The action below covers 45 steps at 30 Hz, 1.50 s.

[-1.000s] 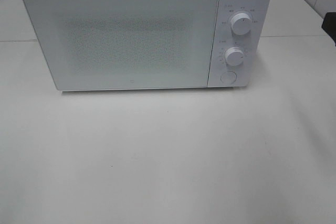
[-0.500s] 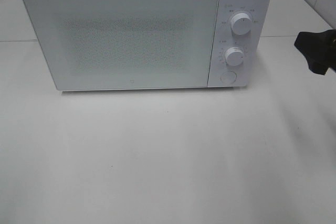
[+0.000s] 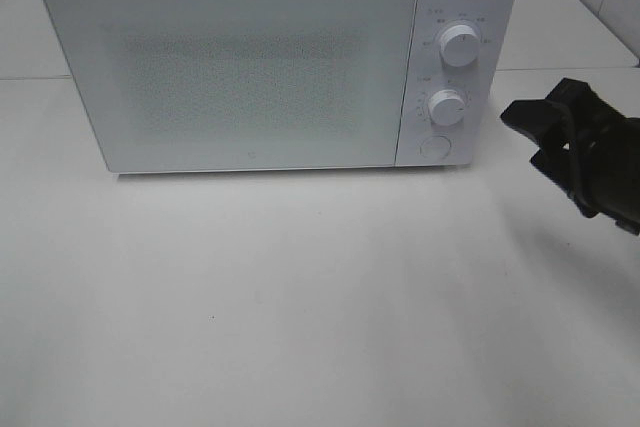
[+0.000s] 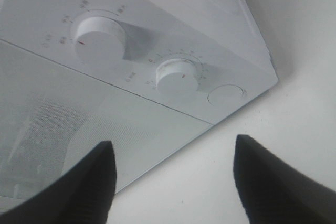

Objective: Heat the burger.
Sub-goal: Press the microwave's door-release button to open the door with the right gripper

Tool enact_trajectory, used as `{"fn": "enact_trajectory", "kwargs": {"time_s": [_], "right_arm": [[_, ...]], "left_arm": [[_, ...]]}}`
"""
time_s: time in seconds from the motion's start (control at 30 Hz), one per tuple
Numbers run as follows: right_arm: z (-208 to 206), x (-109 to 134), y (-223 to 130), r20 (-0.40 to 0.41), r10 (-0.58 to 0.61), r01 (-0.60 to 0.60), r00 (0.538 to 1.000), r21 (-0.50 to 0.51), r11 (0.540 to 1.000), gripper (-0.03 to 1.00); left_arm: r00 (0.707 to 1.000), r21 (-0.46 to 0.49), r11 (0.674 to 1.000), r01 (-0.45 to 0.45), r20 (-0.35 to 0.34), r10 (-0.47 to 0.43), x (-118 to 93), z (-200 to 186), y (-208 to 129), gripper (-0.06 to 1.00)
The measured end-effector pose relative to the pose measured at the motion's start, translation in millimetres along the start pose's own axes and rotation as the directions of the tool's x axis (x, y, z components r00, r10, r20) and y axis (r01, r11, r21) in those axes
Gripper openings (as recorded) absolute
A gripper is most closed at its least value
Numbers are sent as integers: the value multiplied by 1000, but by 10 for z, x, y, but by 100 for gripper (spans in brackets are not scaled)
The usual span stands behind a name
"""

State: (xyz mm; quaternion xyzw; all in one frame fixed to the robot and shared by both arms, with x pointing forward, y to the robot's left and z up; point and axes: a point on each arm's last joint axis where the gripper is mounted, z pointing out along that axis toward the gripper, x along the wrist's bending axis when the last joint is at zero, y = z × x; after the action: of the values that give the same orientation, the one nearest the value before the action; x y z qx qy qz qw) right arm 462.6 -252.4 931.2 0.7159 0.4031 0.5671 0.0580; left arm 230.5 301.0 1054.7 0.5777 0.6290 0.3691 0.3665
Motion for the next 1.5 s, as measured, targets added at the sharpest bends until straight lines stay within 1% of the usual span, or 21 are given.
{"fn": "enact_trajectory", "kwargs": {"time_s": [0.03,0.13,0.17,0.2,0.23,0.3,0.33,0.4,0.47,0.5,0.6,0.67,0.7,0.77,0.8,0.83,0.97,1.0,1.1,1.37,1.5], "right_arm": [[62,-75,-60,11,77,-77,997,28,997,53],[84,-96,-78,9,112,-112,994,35,993,50],[133,-143,-134,10,178,-178,984,54,983,41],[155,-152,-163,7,206,-206,978,61,977,35],[155,-152,-163,7,206,-206,978,61,977,35],[228,-130,-277,-11,278,-276,961,73,958,13],[228,-130,-277,-11,278,-276,961,73,958,13],[269,-105,-341,-11,322,-321,947,48,946,3],[281,-102,-360,-5,337,-337,941,35,941,2],[300,-101,-401,11,369,-369,929,12,929,0],[308,-106,-414,19,389,-389,921,0,921,0],[369,-114,-444,40,476,-474,878,-50,879,0],[369,-114,-444,40,476,-474,878,-50,879,0],[435,-95,-437,45,519,-516,854,-64,854,0],[435,-95,-437,45,519,-516,854,-64,854,0],[478,-82,-415,51,537,-533,842,-74,843,0],[540,-64,-374,62,554,-548,830,-96,831,0],[565,-67,-364,82,563,-555,822,-104,825,0],[597,-66,-342,99,573,-562,813,-121,818,0],[713,-92,-271,122,610,-584,783,-196,788,0],[784,-118,-277,131,614,-585,778,-204,785,0]], "left_arm": [[1000,0,1000,0,0,0,0,0,0,98],[1000,0,1000,0,0,0,0,0,0,98],[1000,0,1000,0,0,0,0,0,0,98],[1000,0,1000,0,0,0,0,0,0,98],[1000,0,1000,0,0,0,0,0,0,98],[1000,0,1000,0,0,0,0,0,0,98],[1000,0,1000,0,0,0,0,0,0,98],[1000,0,1000,0,0,0,0,0,0,98],[1000,0,1000,0,0,0,0,0,0,98],[1000,0,1000,0,0,0,0,0,0,98],[1000,0,1000,0,0,0,0,0,0,98],[1000,0,1000,0,0,0,0,0,0,98],[1000,0,1000,0,0,0,0,0,0,98],[1000,0,1000,0,0,0,0,0,0,98],[1000,0,1000,0,0,0,0,0,0,98],[1000,0,1000,0,0,0,0,0,0,98],[1000,0,1000,0,0,0,0,0,0,98],[1000,0,1000,0,0,0,0,0,0,98],[1000,0,1000,0,0,0,0,0,0,98],[1000,0,1000,0,0,0,0,0,0,98],[1000,0,1000,0,0,0,0,0,0,98]]}}
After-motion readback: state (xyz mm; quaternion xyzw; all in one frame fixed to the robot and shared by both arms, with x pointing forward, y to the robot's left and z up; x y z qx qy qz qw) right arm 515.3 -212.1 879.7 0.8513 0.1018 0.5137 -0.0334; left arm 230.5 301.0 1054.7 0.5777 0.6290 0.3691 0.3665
